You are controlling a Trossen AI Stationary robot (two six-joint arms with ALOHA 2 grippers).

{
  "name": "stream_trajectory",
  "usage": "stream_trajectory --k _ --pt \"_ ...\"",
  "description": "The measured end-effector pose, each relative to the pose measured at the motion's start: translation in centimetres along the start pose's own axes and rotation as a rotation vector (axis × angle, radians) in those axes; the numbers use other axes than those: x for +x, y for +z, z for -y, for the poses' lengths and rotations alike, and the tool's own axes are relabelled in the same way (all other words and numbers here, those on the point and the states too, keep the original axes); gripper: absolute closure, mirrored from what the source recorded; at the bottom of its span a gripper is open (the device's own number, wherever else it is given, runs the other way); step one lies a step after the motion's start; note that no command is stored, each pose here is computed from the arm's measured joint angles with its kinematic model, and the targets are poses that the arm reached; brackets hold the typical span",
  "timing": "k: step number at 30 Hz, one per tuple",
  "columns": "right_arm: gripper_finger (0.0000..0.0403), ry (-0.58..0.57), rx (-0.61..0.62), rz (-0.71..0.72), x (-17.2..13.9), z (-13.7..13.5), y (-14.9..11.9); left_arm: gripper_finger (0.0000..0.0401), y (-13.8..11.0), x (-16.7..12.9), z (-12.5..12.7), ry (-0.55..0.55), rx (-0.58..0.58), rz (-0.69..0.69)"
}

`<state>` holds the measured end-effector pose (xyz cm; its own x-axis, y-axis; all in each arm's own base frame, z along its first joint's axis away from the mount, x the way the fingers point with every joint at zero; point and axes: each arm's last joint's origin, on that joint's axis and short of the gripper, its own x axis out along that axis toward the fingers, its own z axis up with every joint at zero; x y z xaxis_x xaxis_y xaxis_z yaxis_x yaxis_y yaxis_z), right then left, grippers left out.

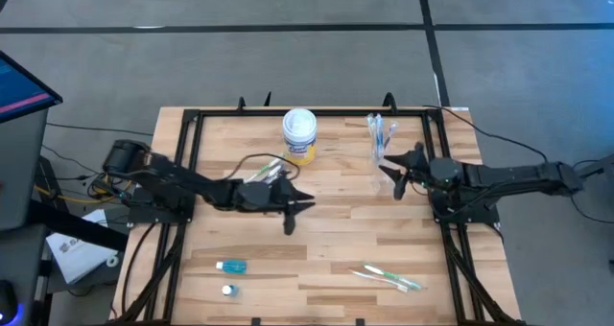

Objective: Pick & Place toothbrushing station
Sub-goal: Put the top mouthwash into the transparent organizer

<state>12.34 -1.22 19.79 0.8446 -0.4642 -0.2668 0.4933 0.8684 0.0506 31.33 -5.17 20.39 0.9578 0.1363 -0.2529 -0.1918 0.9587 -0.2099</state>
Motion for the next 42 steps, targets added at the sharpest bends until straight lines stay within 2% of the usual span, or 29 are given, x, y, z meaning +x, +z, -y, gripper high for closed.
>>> stream_trajectory --k 7,14,24,27,30,34,37,42 --pt "0.0247 0.112 -0.050 0.032 -0.5 -1.2 0.2 0.0313 -1.4 -3.6 -1.0 0.172 -0.057 -0.035" --pt "0.0250 0.219 -0.080 0.020 -0.4 -2.5 0.0 0.0313 -3.4 -4.7 -2.3 0.272 -0.076 -0.130" --pt "0.0254 0.231 -0.135 0.003 0.8 -3.7 -0.3 0.0313 -4.9 -5.3 -3.5 0.426 -0.008 -0.252" --pt "0.0256 0.230 -0.146 -0.004 1.1 -4.0 -0.2 0.0313 -5.2 -5.5 -4.0 0.452 -0.032 -0.290" --pt "0.0258 0.230 -0.152 -0.013 1.4 -4.3 0.2 0.0313 -5.4 -5.4 -3.9 0.382 -0.052 -0.341" --pt "0.0259 0.231 -0.173 -0.039 1.8 -4.7 0.3 0.0313 -5.8 -5.5 -3.0 0.177 -0.097 -0.462" --pt "0.0259 0.228 -0.187 -0.060 2.2 -5.0 0.1 0.0313 -6.2 -5.9 -2.0 0.066 -0.101 -0.528" --pt "0.0259 0.224 -0.201 -0.082 2.6 -5.3 0.1 0.0313 -7.3 -7.0 -0.3 -0.031 -0.089 -0.645"
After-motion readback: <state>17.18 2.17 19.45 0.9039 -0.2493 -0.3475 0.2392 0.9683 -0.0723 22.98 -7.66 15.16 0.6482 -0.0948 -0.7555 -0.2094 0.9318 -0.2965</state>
